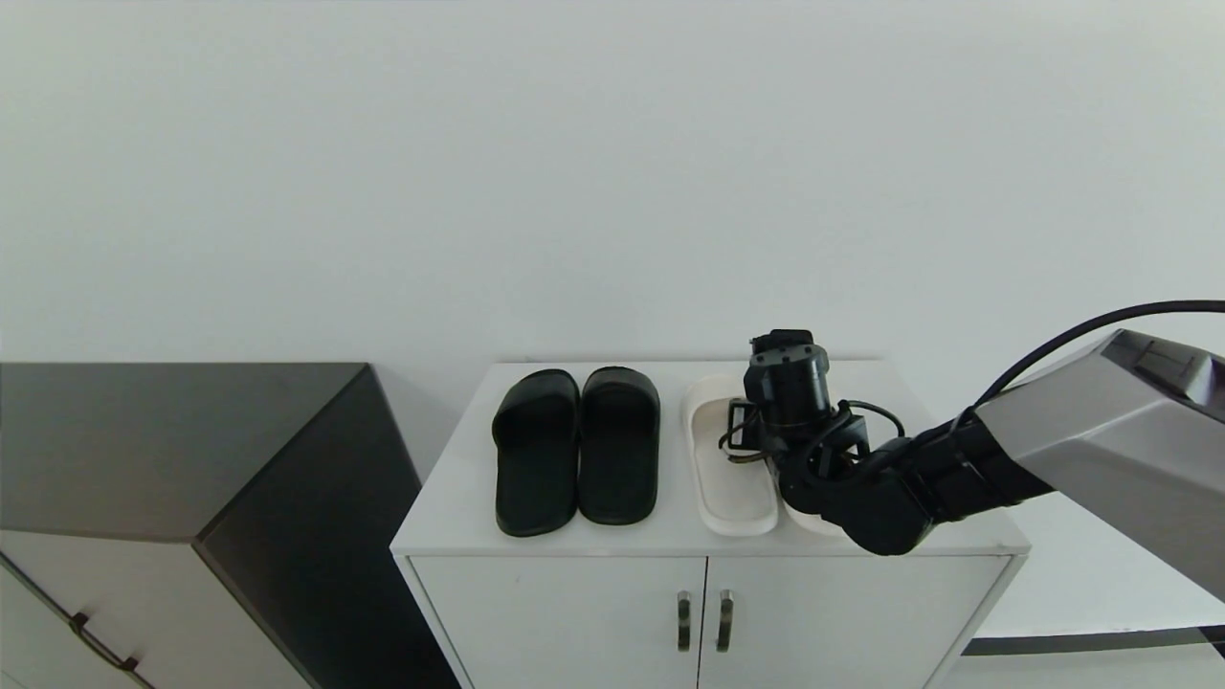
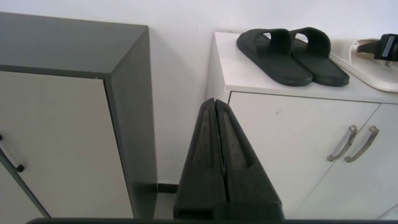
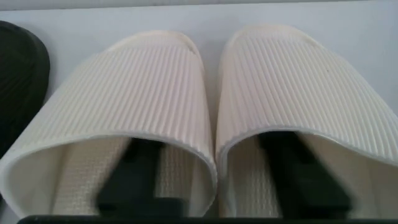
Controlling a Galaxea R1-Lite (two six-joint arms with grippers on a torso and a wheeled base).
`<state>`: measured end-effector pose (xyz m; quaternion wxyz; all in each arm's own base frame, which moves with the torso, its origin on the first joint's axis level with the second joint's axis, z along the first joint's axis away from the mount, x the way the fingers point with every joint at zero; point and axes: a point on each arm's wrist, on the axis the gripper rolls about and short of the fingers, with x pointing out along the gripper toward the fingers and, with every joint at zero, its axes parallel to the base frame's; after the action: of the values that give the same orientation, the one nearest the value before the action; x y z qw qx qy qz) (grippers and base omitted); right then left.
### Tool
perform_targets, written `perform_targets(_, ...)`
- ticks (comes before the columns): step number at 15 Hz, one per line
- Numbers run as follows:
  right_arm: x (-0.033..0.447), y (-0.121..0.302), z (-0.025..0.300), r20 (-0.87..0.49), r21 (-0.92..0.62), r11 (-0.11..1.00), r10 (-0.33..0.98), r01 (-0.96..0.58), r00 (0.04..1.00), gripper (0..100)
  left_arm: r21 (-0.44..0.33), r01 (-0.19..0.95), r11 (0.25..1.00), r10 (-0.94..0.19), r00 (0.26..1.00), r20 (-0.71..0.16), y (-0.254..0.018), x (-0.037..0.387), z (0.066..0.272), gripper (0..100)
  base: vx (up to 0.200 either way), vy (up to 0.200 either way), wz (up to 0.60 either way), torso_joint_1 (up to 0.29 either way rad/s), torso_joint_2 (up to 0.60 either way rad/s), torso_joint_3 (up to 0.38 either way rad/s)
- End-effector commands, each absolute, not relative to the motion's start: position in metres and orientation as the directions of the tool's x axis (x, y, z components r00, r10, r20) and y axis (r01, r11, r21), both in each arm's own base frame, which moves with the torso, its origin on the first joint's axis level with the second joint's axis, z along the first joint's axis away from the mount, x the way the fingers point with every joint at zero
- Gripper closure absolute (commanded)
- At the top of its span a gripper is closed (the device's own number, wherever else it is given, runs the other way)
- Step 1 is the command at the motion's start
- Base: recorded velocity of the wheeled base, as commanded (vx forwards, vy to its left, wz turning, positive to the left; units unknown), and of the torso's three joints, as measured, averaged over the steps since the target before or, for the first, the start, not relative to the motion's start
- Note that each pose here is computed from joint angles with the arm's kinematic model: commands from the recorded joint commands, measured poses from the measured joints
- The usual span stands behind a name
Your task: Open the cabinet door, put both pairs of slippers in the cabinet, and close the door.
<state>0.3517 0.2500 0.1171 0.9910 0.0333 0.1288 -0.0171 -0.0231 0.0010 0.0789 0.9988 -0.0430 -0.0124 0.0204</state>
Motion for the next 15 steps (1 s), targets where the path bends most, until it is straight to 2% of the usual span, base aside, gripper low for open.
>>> perform_targets(1,0.353,0.250,0.119,-0.251,0.058,0.998,-0.025,0.040,0.968,100,-0.087,-0.039,0.995,0.041,0.999,0.023,0.001,-0.023,0.079,100,0.000,0.000,0.00,0.000,0.00,0.000)
perform_targets(6,0.345,0.247,0.134,-0.230,0.062,0.998,-0.016,0.031,0.973,100,-0.085,-0.041,0.996,0.043,0.999,0.025,0.001,-0.023,0.079,100,0.000,0.000,0.00,0.000,0.00,0.000)
perform_targets(8,0.330,0.238,0.145,-0.236,0.057,0.998,0.033,-0.020,0.971,100,-0.087,-0.039,0.995,0.041,0.999,0.025,0.001,-0.023,0.079,100,0.000,0.000,0.00,0.000,0.00,0.000)
perform_targets(12,0.278,0.220,0.173,-0.243,0.081,0.963,0.271,-0.259,0.931,100,-0.087,-0.041,0.995,0.043,0.999,0.025,0.001,-0.023,0.079,100,0.000,0.000,0.00,0.000,0.00,0.000)
perform_targets(13,0.257,0.208,0.176,-0.263,0.085,0.920,0.392,-0.383,0.882,100,-0.087,-0.041,0.995,0.043,0.999,0.023,0.001,-0.023,0.079,100,0.000,0.000,0.00,0.000,0.00,0.000)
perform_targets(15,0.232,0.198,0.180,-0.273,0.113,0.856,0.515,-0.505,0.813,100,-0.087,-0.039,0.995,0.041,0.999,0.025,0.001,-0.023,0.079,100,0.000,0.000,0.00,0.000,0.00,0.000)
